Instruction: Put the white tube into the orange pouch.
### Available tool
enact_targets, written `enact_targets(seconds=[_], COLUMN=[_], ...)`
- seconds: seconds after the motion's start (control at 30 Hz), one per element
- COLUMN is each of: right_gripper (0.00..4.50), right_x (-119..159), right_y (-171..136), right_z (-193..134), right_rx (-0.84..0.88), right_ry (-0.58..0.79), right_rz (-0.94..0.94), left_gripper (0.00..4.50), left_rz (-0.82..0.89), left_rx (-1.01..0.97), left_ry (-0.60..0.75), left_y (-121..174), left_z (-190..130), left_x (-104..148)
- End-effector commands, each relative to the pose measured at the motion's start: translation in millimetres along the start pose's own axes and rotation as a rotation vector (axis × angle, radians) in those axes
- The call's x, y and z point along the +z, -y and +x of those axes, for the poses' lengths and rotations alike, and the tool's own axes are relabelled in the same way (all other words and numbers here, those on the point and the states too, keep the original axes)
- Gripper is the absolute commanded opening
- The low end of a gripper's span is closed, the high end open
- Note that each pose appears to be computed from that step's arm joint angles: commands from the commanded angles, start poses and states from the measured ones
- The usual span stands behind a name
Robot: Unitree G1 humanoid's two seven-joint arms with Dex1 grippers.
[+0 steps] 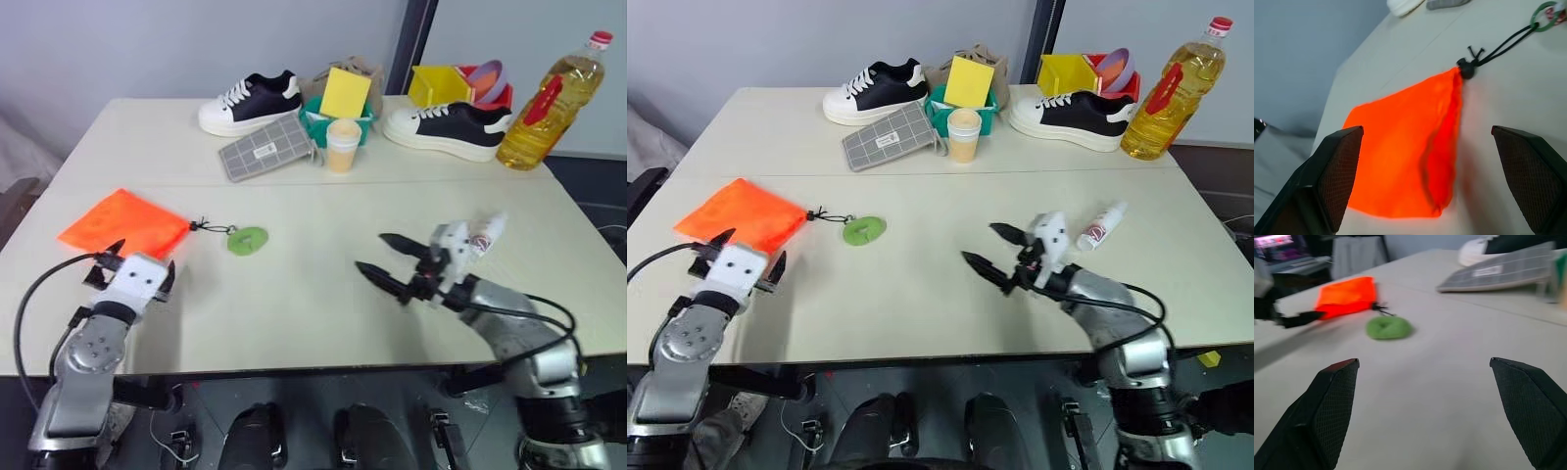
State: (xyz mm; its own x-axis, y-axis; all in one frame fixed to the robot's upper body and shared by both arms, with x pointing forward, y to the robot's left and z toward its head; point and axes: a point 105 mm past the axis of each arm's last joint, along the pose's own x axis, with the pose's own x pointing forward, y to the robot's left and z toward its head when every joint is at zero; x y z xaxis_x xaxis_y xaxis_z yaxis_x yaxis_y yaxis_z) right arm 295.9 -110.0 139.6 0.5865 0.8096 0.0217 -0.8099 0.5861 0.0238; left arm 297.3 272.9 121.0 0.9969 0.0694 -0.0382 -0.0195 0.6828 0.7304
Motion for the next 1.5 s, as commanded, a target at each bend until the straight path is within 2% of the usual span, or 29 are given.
enact_targets(seconds=[0.03, 0.53, 0.6, 0.63, 0.67, 0.73, 0.9, 0.93, 1.17, 1.27, 1.37, 1.5], right_gripper=[4.44, 4.44, 4.50, 4.50, 4.50, 4.50, 4.50, 4.50, 4.50, 4.50, 4.50, 4.50], right_x=[9.0, -0.4, -2.0, -2.4, -2.5, -2.4, -1.6, -1.4, 2.4, 2.8, 4.0, 4.4], right_y=[-9.4, -11.6, -12.3, -12.2, -12.1, -11.8, -11.6, -11.4, -8.3, -8.4, -7.8, -6.7], right_z=[9.8, 8.2, 7.1, 6.9, 7.1, 7.4, 8.2, 8.4, 12.9, 13.5, 14.7, 14.8], right_rx=[0.032, -0.041, -0.045, -0.050, -0.053, -0.059, -0.064, -0.065, -0.067, -0.064, -0.063, -0.063], right_ry=[0.045, 0.063, 0.061, 0.060, 0.061, 0.063, 0.069, 0.070, 0.081, 0.082, 0.085, 0.085], right_rz=[-0.036, -0.028, -0.028, -0.029, -0.030, -0.031, -0.033, -0.034, -0.043, -0.044, -0.047, -0.049], left_gripper=[4.50, 4.50, 3.92, 3.92, 3.29, 2.79, 0.18, 0.05, 0.05, 0.05, 0.05, 0.05], left_rz=[0.051, 0.061, 0.051, 0.048, 0.046, 0.044, 0.041, 0.033, -0.028, -0.086, -0.176, -0.177], left_rx=[0.063, 0.142, 0.154, 0.157, 0.159, 0.158, 0.163, 0.163, 0.154, 0.080, -0.051, -0.194], left_ry=[-0.039, -0.139, -0.134, -0.133, -0.132, -0.122, -0.111, -0.114, -0.112, -0.057, 0.052, 0.103], left_y=[-10.4, -23.2, -25.3, -26.2, -26.7, -27.2, -28.5, -28.4, -26.6, -14.1, 6.4, 31.8], left_z=[8.6, 44.4, 46.6, 47.5, 48.2, 49.2, 47.8, 47.4, 43.9, 42.2, 35.0, 22.7], left_x=[-2.1, -19.9, -19.7, -19.6, -19.8, -18.9, -18.3, -19.1, -18.8, -7.2, 15.6, 31.1])
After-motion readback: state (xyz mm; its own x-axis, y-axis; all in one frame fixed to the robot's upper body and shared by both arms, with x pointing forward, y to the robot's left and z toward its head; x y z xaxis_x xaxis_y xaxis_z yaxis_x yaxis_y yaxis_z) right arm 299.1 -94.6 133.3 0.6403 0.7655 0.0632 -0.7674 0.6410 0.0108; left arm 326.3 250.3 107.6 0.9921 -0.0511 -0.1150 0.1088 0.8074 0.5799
